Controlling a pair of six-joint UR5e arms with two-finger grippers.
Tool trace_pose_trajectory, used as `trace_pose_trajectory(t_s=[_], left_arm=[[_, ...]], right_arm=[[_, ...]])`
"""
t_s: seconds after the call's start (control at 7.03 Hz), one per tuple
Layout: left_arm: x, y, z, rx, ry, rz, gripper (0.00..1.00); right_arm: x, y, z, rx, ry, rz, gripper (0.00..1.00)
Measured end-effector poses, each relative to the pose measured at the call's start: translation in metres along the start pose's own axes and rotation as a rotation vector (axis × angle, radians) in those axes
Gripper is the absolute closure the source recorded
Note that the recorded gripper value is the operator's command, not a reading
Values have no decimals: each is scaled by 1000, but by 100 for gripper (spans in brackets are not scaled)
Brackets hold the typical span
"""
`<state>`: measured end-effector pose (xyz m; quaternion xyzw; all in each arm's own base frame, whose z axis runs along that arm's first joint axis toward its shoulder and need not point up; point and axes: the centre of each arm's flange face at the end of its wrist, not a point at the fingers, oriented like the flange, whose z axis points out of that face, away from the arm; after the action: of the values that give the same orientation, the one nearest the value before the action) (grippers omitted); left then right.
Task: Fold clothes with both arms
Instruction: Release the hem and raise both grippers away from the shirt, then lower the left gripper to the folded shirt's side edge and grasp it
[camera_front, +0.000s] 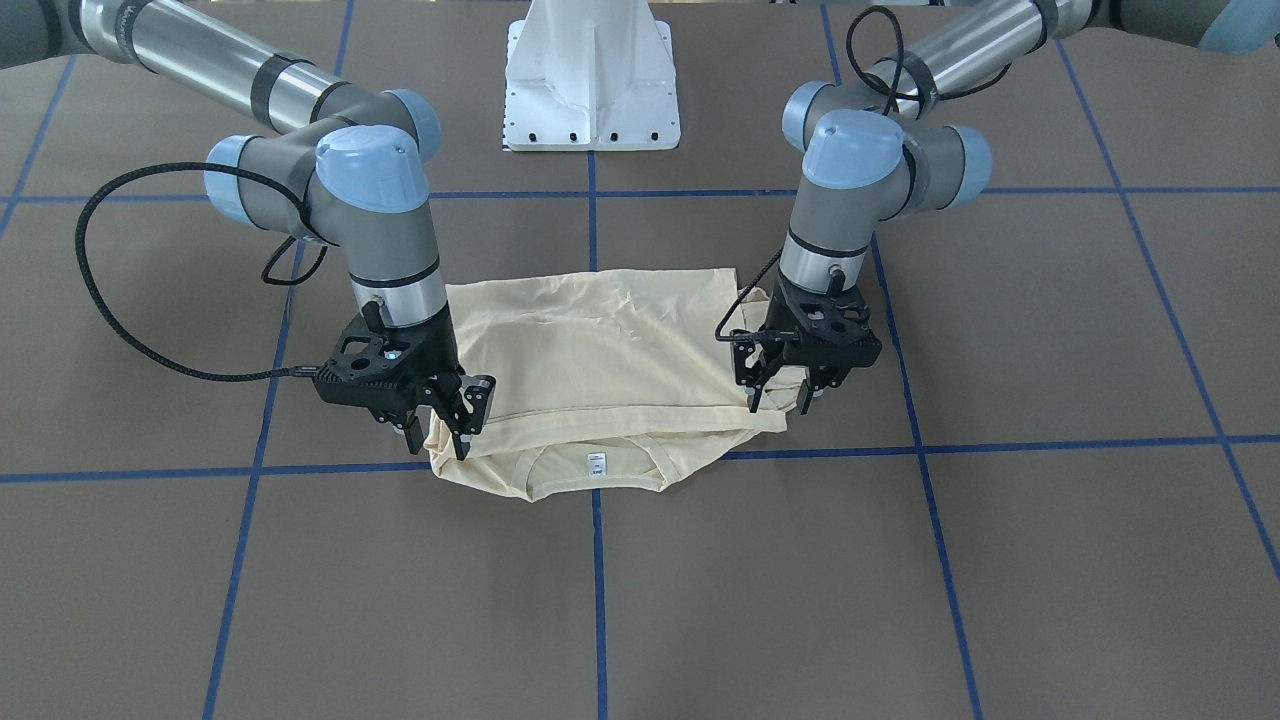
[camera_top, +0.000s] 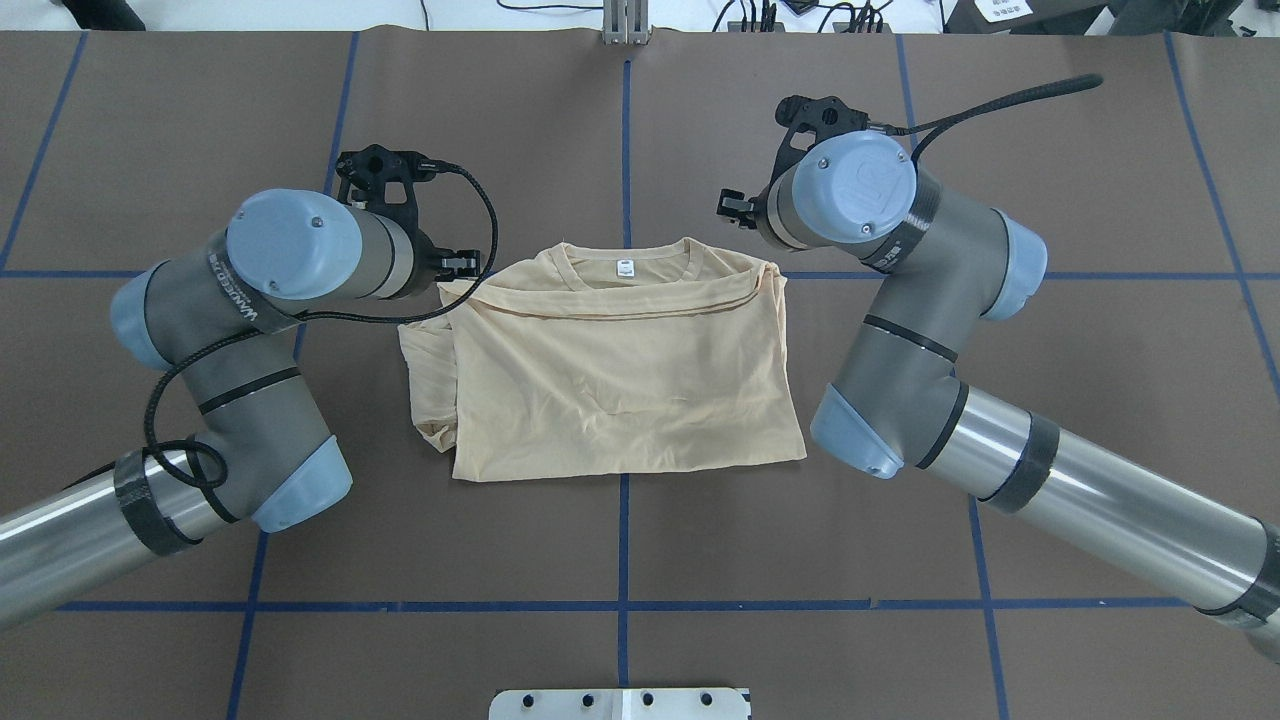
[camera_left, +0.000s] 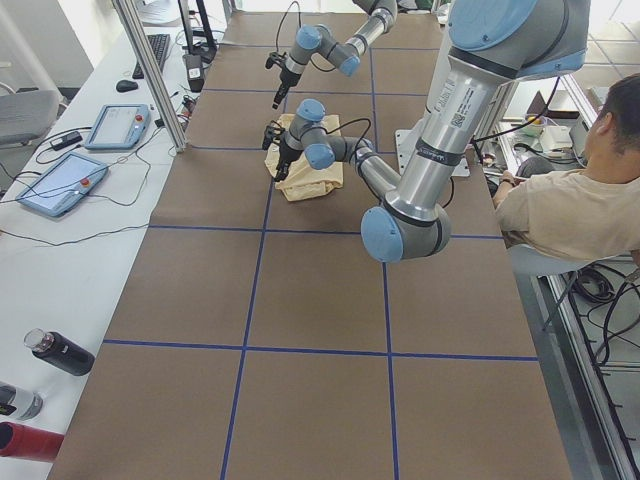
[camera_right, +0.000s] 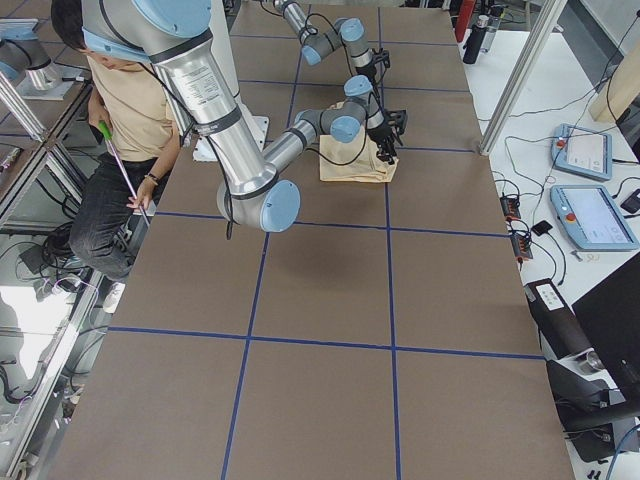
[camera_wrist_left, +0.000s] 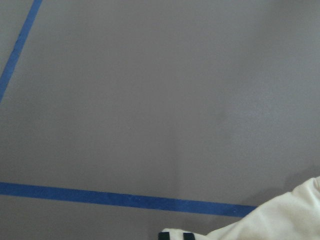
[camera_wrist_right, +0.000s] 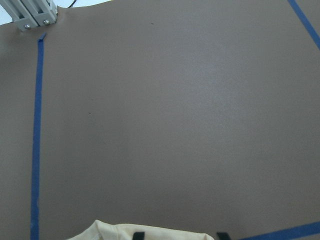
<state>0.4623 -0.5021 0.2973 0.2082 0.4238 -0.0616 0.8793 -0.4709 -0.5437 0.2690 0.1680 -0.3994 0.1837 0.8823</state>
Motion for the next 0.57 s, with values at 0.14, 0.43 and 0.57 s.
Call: trace_pose_trajectory(t_s=[0.14, 0.43, 0.57], left_arm=[[-8, 8, -17, -28, 35, 26, 0], [-13, 41, -37, -71, 76, 14, 0], [0, 74, -38, -114, 95, -21, 1]], right_arm=[[9, -8, -11, -32, -22, -24, 0], [24, -10, -24, -49, -40, -52, 0], [26, -9, -25, -48, -42, -56, 0]])
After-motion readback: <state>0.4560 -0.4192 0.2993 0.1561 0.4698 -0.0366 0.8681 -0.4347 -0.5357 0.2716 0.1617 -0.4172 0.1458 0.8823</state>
